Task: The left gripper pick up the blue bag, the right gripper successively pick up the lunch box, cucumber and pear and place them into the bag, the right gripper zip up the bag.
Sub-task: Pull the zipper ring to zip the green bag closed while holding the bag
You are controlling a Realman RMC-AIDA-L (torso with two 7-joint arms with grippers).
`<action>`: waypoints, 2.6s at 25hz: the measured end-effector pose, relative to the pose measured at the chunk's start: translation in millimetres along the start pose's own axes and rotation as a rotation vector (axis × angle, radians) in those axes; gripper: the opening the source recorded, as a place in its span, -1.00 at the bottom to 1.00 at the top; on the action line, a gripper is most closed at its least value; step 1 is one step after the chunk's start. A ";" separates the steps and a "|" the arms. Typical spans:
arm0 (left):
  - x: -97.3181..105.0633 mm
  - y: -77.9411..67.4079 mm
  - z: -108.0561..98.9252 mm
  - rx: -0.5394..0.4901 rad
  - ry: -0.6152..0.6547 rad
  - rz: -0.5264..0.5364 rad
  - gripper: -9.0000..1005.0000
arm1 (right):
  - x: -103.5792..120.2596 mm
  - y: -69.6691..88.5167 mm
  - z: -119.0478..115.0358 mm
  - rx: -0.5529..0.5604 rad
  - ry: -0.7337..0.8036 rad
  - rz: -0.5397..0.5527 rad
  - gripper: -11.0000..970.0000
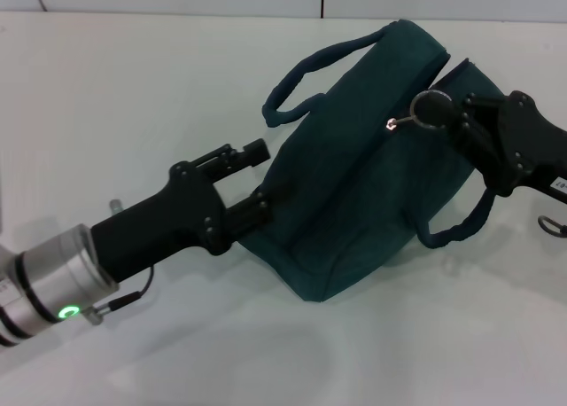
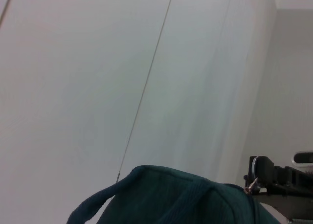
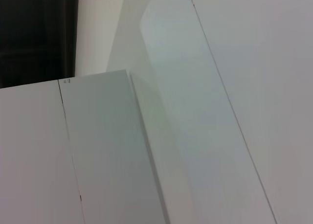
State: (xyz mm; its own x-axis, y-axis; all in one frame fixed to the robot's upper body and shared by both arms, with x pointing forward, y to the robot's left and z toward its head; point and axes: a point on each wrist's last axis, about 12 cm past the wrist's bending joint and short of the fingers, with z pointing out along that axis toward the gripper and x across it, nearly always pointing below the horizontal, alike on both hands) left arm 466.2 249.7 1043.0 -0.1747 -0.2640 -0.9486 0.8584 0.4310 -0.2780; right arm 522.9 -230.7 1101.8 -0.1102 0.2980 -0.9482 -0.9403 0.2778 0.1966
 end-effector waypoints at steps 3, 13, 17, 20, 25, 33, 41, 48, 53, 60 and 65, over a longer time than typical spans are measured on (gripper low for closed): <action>1.2 1.1 7.1 0.006 0.005 -0.006 0.18 | 1.0 0.5 -0.4 0.003 0.000 0.002 -0.96; 0.8 2.6 12.8 0.012 0.009 0.012 -0.15 | 1.9 0.0 -0.3 0.005 0.001 0.009 -0.96; 1.2 2.2 13.2 0.016 0.012 0.030 -0.44 | 1.8 -0.1 0.0 0.005 0.001 0.008 -0.96; 1.5 2.1 13.7 0.020 0.016 0.040 -0.65 | 2.0 -0.1 0.2 0.006 0.001 0.002 -0.96; 2.5 1.9 13.9 0.026 0.028 0.043 -0.84 | 3.8 1.0 -0.6 0.006 0.003 -0.003 -0.96; -14.8 6.1 7.2 0.133 0.061 0.119 -0.87 | 0.3 18.2 1.5 -0.141 -0.036 -0.017 -0.96; -30.2 16.9 -0.7 0.138 0.068 0.142 -0.87 | 1.6 15.9 10.7 -0.161 -0.004 -0.021 -0.96; -21.4 20.6 1.8 0.083 0.111 0.137 -0.88 | 6.7 9.4 3.5 -0.060 0.006 -0.012 -0.96; -12.8 22.3 5.5 0.055 0.161 0.127 -0.88 | 4.5 9.6 -4.7 -0.020 -0.048 0.011 -0.96; -11.3 23.4 5.7 0.041 0.170 0.133 -0.88 | 5.8 10.8 -16.5 0.028 -0.082 0.054 -0.96; -13.5 25.8 3.3 0.029 0.167 0.139 -0.88 | 8.2 12.2 -26.3 0.069 -0.088 0.061 -0.96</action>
State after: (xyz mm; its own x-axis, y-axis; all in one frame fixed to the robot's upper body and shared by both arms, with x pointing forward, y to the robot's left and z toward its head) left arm 492.3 261.6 1049.1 -0.1291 -0.0563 -0.9900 0.8927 0.4280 -0.1408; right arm 502.1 -248.9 1089.9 -0.1347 0.3947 -0.9089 -0.9079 0.3182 0.2727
